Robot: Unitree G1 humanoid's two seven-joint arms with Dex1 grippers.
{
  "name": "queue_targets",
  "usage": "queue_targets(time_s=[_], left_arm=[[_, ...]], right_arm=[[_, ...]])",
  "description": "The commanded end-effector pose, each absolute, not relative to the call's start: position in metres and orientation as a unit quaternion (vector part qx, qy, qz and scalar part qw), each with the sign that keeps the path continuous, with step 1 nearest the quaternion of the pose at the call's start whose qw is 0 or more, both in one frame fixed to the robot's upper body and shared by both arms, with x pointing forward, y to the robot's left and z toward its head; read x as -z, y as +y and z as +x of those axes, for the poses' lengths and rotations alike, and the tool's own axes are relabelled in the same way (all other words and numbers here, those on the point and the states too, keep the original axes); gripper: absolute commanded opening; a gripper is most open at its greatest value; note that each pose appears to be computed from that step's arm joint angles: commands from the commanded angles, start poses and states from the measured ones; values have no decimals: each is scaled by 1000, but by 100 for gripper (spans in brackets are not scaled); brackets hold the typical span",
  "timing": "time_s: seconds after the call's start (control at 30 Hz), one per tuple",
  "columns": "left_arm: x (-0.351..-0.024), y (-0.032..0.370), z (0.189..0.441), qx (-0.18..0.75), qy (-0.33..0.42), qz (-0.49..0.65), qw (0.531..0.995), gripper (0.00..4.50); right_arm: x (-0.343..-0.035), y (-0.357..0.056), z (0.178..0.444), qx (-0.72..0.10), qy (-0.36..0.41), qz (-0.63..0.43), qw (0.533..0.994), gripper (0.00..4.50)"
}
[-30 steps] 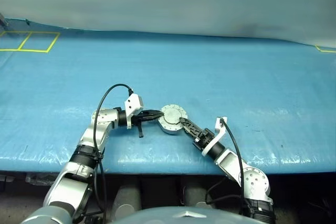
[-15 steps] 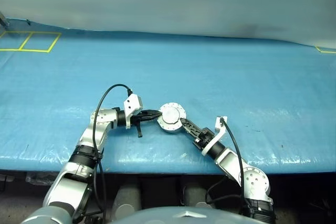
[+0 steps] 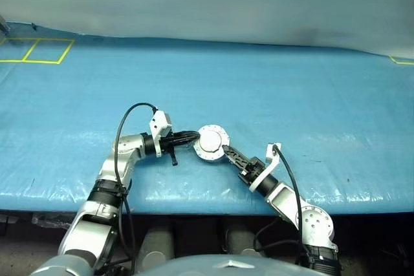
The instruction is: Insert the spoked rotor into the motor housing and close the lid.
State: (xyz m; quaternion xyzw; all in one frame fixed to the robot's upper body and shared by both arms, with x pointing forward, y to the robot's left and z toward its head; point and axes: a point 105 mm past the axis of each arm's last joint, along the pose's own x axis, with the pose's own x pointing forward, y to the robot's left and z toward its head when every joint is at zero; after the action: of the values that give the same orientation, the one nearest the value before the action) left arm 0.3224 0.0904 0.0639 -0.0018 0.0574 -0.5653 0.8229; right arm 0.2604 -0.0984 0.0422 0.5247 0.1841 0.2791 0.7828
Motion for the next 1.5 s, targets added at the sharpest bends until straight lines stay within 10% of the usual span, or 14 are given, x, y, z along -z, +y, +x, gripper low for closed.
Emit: queue_targets(time_s=[0.03,0.17,0.63,1.5], left_arm=[[-80,89,323,564,27,-32,825,0],[-83,90,324,555,22,-69,829,0],[-103,93,326,511,-4,-262,819,448],[-122,60,301,565,56,-482,667,448]], right_arm=[[-76,-105,270,-302,116,532,783,133],[-85,-110,276,-297,95,537,784,133],[-128,-116,282,-311,12,556,771,133],[-157,-95,273,-371,0,536,759,133]])
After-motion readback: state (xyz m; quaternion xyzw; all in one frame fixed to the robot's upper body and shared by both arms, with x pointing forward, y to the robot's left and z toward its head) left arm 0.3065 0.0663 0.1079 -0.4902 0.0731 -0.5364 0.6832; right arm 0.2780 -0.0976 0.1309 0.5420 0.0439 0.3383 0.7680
